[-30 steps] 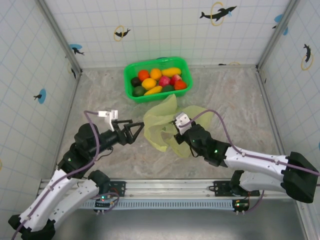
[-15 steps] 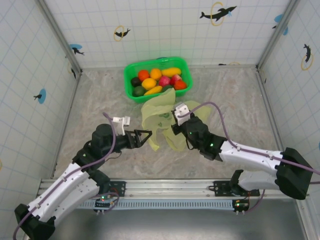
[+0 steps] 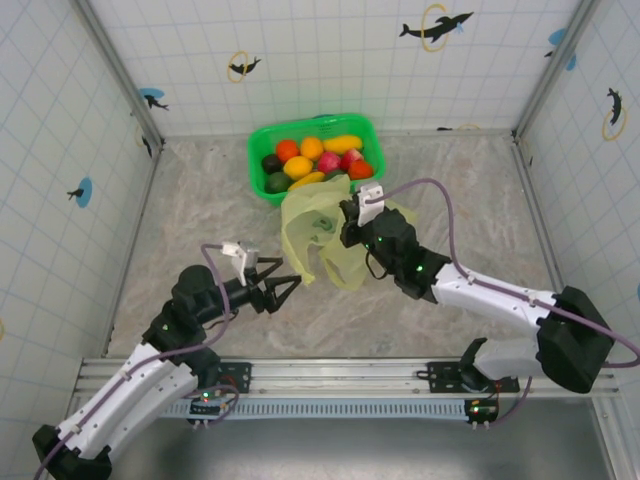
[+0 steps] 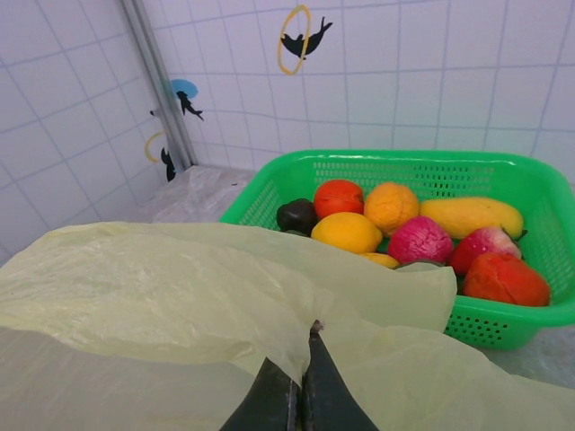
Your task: Place the fake fruits into the plastic bag and tie a complex knot
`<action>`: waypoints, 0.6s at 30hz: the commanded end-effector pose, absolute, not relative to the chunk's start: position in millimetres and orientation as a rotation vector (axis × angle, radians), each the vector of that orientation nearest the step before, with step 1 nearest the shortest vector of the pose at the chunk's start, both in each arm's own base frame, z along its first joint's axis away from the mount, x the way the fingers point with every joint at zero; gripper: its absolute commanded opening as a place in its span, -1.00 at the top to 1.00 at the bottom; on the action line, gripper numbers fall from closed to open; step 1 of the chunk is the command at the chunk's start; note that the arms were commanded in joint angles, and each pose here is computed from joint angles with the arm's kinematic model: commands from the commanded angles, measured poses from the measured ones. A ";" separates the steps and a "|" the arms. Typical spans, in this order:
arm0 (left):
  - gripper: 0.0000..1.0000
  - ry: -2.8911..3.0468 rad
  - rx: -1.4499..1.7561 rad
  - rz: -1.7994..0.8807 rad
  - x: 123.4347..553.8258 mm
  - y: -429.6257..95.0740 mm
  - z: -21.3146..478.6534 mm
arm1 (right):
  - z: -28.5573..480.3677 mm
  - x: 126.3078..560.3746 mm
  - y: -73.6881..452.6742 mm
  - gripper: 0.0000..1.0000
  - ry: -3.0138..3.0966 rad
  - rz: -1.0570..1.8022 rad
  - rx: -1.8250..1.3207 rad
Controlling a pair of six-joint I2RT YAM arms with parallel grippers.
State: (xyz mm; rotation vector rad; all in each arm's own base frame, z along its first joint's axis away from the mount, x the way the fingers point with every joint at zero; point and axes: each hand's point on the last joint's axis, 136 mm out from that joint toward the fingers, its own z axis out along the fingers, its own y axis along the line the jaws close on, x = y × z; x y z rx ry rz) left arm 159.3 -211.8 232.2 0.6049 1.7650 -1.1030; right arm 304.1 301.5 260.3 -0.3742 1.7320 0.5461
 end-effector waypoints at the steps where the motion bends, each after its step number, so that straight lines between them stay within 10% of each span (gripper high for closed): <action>1: -0.71 1.574 0.822 -0.901 157.2 -210.3 236.8 | 283.3 311.0 310.1 1.00 1.696 0.619 -0.347; 18: -0.58 1.456 0.975 -0.788 167.0 -223.4 242.6 | 294.7 327.5 321.4 1.00 1.700 0.656 -0.363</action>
